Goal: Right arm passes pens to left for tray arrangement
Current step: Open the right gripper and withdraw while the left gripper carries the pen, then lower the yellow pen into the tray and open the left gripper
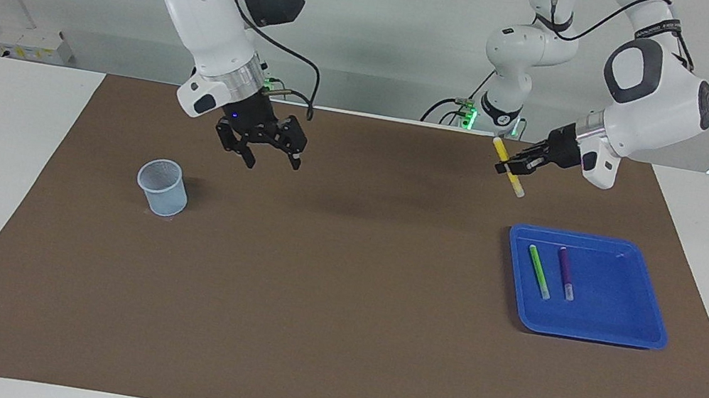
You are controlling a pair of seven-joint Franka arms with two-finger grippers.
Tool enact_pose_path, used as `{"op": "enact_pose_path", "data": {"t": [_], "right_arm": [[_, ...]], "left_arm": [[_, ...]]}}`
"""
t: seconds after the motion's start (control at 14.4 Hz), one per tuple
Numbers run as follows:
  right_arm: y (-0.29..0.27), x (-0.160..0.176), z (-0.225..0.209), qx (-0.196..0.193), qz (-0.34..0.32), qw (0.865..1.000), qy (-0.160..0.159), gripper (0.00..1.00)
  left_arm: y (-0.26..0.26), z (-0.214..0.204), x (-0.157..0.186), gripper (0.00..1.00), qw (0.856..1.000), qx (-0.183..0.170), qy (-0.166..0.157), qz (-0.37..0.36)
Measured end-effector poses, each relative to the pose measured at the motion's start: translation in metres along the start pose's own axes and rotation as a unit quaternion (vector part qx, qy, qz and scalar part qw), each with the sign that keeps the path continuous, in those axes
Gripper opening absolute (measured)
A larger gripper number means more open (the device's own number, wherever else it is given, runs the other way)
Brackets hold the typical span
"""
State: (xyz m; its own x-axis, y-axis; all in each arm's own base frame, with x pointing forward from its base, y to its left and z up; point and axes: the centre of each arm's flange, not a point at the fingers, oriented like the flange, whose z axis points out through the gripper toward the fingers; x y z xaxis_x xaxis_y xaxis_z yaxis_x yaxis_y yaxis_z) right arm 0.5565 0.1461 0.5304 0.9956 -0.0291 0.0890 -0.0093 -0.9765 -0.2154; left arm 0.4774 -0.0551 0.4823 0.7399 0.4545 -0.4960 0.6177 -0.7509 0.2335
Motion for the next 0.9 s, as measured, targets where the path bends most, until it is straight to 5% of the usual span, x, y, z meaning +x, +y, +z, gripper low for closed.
{"op": "enact_pose_path", "data": {"t": [0.42,0.9], "right_arm": [[0.039,0.029,-0.046,-0.084,-0.102,0.991,-0.021,1.00],[0.069,0.029,-0.069,-0.096,-0.097,0.990,-0.044,1.00]], "left_arm": [[-0.035,-0.014,0.013,0.19,0.987,0.071,0.012,0.142],[-0.065,-0.033,0.036,0.19,0.936,0.162,0.041,0.310]]}}
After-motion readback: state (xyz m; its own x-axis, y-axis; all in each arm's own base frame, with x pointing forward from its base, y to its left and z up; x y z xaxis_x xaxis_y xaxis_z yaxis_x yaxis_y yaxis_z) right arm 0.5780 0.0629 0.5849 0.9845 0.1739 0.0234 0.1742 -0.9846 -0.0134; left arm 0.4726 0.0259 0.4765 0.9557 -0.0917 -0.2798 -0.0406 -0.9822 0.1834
